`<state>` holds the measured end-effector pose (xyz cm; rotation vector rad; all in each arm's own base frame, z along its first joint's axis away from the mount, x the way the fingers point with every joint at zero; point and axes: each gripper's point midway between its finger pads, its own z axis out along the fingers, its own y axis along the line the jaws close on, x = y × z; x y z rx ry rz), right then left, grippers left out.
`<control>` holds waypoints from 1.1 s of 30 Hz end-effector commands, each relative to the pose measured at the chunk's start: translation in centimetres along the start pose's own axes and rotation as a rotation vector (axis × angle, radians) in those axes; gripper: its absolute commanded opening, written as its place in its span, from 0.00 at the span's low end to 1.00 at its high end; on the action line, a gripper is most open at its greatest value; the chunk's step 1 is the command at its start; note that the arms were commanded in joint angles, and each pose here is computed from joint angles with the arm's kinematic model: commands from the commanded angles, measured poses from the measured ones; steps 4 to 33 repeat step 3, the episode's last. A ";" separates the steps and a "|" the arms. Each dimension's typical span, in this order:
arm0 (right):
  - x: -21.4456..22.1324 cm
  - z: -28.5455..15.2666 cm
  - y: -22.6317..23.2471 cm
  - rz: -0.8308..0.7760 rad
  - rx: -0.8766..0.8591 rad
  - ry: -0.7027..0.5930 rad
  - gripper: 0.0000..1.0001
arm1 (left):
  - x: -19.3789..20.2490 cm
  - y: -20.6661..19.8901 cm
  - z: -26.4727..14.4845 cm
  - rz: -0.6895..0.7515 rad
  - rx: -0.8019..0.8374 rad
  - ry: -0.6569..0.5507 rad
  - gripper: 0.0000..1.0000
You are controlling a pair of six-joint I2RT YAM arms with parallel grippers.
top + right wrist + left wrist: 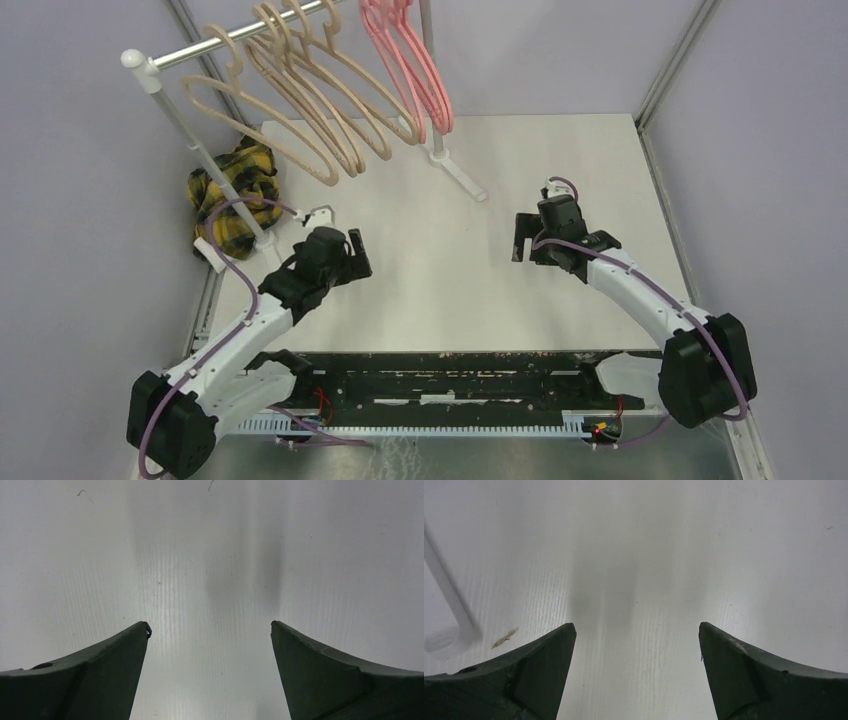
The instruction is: Organize the hangers
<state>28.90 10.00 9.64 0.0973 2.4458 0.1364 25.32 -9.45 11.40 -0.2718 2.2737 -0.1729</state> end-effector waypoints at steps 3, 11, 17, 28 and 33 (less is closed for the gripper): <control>-0.8 1.2 -0.9 -0.009 0.067 -0.034 1.00 | -0.8 -1.0 1.9 -0.051 0.012 -0.085 0.99; -0.8 1.2 -0.9 -0.009 0.067 -0.034 1.00 | -0.8 -1.0 1.9 -0.051 0.012 -0.085 0.99; -0.8 1.2 -0.9 -0.009 0.067 -0.034 1.00 | -0.8 -1.0 1.9 -0.051 0.012 -0.085 0.99; -0.8 1.2 -0.9 -0.009 0.067 -0.034 1.00 | -0.8 -1.0 1.9 -0.051 0.012 -0.085 0.99; -0.8 1.2 -0.9 -0.009 0.067 -0.034 1.00 | -0.8 -1.0 1.9 -0.051 0.012 -0.085 0.99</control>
